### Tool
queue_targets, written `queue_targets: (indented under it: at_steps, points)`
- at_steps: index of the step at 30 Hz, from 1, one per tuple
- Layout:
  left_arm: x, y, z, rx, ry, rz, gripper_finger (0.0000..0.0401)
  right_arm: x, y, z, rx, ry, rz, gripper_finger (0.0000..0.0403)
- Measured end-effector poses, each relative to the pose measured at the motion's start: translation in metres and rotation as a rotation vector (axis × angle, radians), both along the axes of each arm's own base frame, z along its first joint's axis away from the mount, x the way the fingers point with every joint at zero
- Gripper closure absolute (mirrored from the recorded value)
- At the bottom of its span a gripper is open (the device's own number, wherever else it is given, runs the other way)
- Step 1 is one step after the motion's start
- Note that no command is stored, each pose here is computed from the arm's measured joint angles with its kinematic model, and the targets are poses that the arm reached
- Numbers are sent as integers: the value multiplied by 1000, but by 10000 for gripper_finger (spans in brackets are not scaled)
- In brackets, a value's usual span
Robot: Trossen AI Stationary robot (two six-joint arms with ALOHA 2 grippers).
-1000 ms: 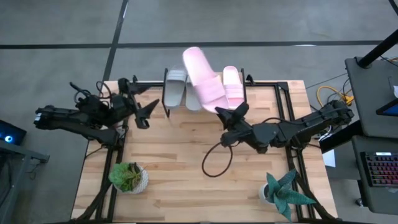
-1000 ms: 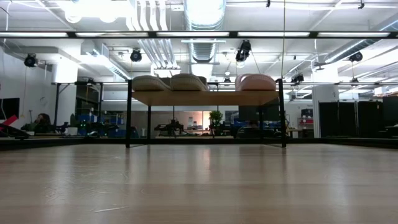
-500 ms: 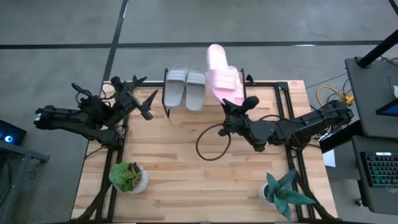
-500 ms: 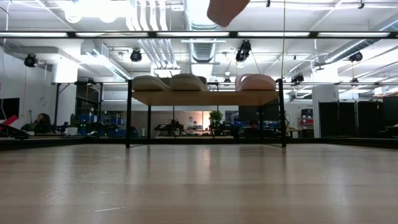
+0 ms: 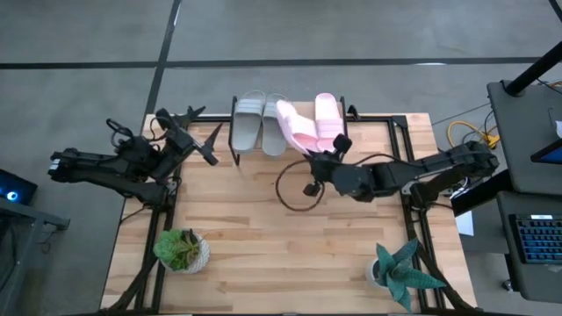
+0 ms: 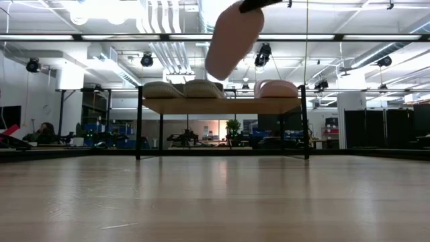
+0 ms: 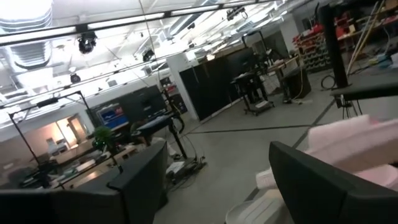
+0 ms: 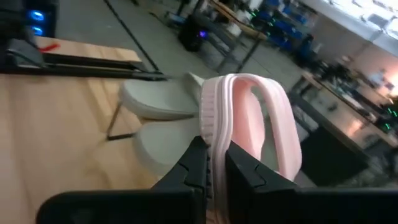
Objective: Pick and place slides into the shelf
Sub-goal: Put the pink slide on the shelf
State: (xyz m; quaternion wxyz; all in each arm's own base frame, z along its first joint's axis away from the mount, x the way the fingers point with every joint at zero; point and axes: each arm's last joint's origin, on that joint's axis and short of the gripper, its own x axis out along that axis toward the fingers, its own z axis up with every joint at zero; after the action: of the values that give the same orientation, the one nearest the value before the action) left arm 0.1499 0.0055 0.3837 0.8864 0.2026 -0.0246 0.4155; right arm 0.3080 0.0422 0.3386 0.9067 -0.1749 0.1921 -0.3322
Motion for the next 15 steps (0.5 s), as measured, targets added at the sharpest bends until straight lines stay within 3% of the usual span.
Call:
queue_targets:
  at_steps: [15]
  points:
    - [6, 0, -6, -4, 42, 26, 136, 25, -37, -25, -24, 70, -183, 387]
